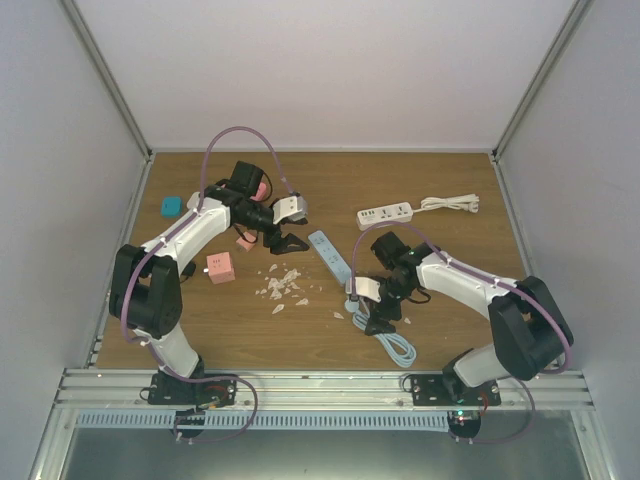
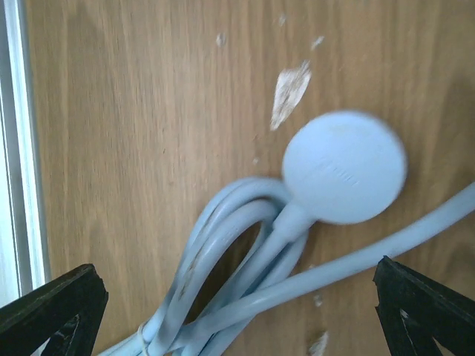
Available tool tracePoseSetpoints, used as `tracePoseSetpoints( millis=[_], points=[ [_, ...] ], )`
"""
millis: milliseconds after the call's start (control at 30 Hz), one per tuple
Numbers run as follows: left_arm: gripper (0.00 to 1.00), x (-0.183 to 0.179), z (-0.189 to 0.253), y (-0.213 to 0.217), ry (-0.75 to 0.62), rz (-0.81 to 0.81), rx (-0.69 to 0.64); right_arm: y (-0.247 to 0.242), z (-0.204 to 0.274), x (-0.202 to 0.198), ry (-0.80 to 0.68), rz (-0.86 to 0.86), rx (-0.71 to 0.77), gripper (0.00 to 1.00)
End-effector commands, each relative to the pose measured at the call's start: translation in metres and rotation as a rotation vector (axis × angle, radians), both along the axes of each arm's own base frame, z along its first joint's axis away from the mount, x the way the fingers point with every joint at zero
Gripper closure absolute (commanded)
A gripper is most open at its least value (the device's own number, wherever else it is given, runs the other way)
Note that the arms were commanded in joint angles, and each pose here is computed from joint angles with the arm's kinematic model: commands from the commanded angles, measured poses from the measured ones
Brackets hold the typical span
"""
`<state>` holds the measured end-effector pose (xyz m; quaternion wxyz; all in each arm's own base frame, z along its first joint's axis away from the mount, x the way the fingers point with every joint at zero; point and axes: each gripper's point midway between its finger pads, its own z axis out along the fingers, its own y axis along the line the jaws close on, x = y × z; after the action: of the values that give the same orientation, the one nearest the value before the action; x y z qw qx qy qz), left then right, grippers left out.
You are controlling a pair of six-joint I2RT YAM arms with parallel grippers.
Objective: Pull the plug off the socket
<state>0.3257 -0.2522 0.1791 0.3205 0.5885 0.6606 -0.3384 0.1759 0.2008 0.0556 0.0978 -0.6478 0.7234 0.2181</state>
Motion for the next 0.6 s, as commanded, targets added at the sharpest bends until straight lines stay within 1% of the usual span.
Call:
tracePoseSetpoints(
  millis=[0,67,133,200,300,433,567],
  points=[
    [0.19,0.005,0.003,-0.001,0.007,0.017,-0.040,-0.016,-0.012,-0.011,0.001,-0.010,-0.122,0.00],
    [0.18,0.003,0.000,0.000,0.010,0.023,-0.037,-0.023,-0.023,-0.013,-0.001,-0.005,-0.172,0.01],
    [0.18,0.002,-0.001,0.002,0.011,0.035,-0.037,-0.034,-0.033,-0.005,-0.043,-0.015,-0.227,0.07],
    [0.18,0.002,-0.002,0.002,0.014,0.048,-0.035,-0.045,-0.031,0.013,-0.085,-0.044,-0.229,0.16],
    [0.18,-0.001,-0.003,0.003,0.018,0.053,-0.039,-0.069,-0.022,0.044,-0.146,-0.078,-0.228,0.33],
    [0.18,0.000,-0.001,0.002,0.017,0.058,-0.049,-0.112,-0.024,0.081,-0.234,-0.097,-0.315,0.47],
    [0.18,0.002,0.000,0.002,0.015,0.066,-0.048,-0.147,-0.032,0.109,-0.250,-0.118,-0.372,0.58]
  ],
)
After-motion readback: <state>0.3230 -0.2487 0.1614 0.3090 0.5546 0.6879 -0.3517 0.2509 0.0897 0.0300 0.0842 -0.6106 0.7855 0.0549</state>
